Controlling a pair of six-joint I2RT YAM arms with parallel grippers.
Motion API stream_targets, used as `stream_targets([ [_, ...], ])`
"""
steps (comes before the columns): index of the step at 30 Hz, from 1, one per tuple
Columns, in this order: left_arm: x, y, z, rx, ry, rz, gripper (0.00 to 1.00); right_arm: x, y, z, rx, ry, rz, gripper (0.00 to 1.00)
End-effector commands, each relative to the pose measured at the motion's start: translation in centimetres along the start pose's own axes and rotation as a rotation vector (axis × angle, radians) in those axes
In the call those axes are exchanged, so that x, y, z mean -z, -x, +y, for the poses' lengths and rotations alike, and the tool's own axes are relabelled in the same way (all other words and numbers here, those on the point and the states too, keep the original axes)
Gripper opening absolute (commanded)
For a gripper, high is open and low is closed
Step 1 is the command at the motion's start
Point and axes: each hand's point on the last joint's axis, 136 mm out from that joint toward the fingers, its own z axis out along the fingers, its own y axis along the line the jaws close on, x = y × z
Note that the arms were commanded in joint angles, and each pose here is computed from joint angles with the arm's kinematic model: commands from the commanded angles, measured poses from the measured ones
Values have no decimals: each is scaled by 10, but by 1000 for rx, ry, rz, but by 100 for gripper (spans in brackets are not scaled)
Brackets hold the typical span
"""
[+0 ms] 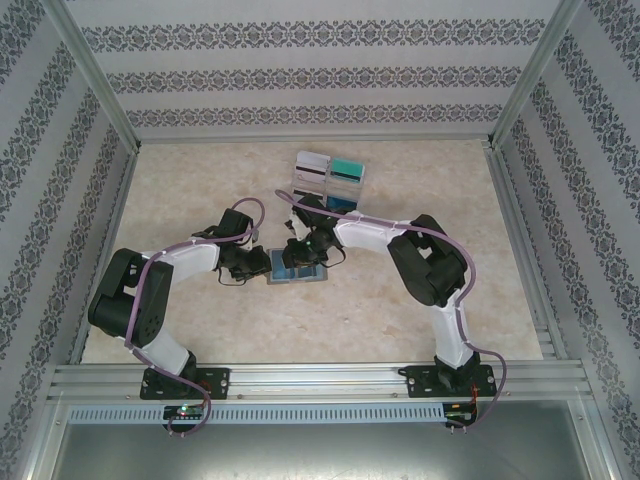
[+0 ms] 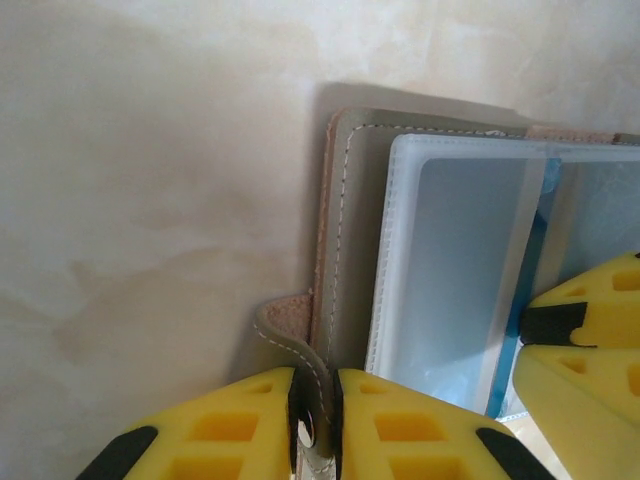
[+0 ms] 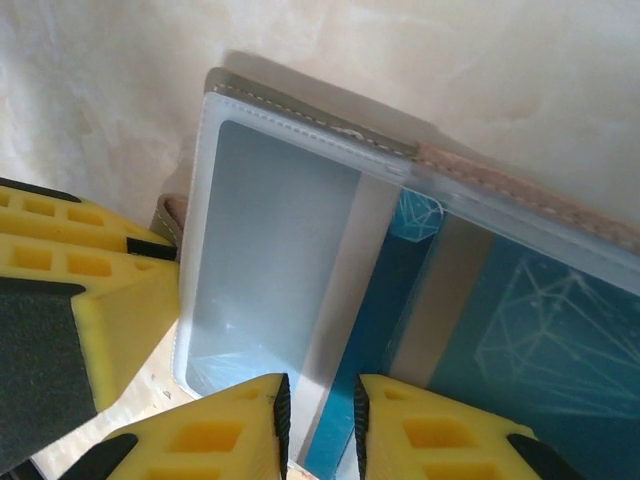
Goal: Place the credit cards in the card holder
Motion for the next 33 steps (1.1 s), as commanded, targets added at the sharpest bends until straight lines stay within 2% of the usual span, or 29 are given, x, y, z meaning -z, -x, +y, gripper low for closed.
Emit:
stream_targets([
  [1, -10, -13, 1, 5, -4, 37, 18, -10, -2, 9, 21, 7, 25, 27],
  [7, -8, -13, 1, 3, -2, 35, 18, -1, 0, 17, 26, 45, 9, 27],
  [13, 8, -9, -4, -15, 13, 16, 20, 38, 10, 20, 13, 82, -62, 27],
  [18, 34, -3, -10, -47, 45, -22, 38, 70, 4, -2, -44, 84, -97, 29],
  [20, 43, 3, -15, -62, 50, -41, 43, 76, -2, -14, -69, 74, -100, 30],
  [25, 52, 14, -36, -79, -4, -61, 42, 69, -15, -32, -123, 80, -71, 34],
  [33, 28, 9, -70, -134, -43, 5, 36, 51, -19, -43, -156, 76, -45, 35],
])
